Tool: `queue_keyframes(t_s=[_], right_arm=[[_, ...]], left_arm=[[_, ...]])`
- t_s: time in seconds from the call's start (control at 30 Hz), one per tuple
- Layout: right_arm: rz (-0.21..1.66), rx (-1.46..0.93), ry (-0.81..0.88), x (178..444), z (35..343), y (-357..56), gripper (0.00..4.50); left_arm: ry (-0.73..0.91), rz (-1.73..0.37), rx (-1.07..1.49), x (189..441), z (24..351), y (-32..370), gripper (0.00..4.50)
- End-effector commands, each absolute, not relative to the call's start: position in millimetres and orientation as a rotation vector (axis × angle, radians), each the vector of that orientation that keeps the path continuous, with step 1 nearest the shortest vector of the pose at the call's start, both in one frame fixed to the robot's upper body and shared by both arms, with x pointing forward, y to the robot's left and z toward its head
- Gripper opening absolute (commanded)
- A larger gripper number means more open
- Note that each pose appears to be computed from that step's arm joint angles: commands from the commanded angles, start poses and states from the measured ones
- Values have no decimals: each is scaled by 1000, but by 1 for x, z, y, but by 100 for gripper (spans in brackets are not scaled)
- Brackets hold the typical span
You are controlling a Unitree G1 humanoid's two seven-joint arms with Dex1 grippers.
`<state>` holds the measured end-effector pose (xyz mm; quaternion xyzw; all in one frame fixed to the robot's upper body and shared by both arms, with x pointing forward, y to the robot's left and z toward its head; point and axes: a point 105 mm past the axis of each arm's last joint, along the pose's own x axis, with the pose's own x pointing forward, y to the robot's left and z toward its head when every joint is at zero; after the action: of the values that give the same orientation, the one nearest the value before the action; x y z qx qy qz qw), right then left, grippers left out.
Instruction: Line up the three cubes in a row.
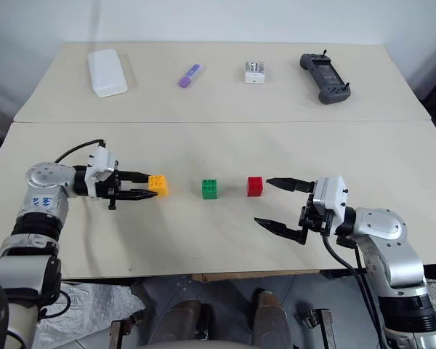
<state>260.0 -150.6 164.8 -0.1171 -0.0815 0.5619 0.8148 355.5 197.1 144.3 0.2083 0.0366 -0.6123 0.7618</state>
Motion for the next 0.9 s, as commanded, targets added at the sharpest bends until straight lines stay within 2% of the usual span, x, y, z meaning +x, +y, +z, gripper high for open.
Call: queue_keyframes(t_s=[0.03, 0.23, 0.3, 0.4, 0.5, 0.57, 0.7, 0.9], right_arm=[[1187, -266, -194, 254, 173, -155, 450], [1178, -263, -177, 249, 171, -155, 450], [1175, -263, -172, 249, 171, -156, 450], [1170, -261, -169, 249, 170, -157, 450], [1164, -256, -168, 250, 169, -160, 450], [1155, -248, -183, 252, 170, -162, 450], [1148, -227, -216, 255, 172, -169, 450], [1217, -173, -234, 262, 167, -178, 450]], left_arm=[[89, -1401, 492, 354, 139, 188, 146], [131, -1431, 466, 354, 130, 183, 146], [146, -1437, 451, 354, 129, 182, 222], [153, -1428, 450, 356, 128, 181, 304], [90, -1377, 429, 358, 139, 189, 400], [58, -1354, 413, 353, 144, 200, 447], [18, -1274, 378, 336, 148, 227, 447], [-63, -1070, 296, 291, 149, 258, 447]])
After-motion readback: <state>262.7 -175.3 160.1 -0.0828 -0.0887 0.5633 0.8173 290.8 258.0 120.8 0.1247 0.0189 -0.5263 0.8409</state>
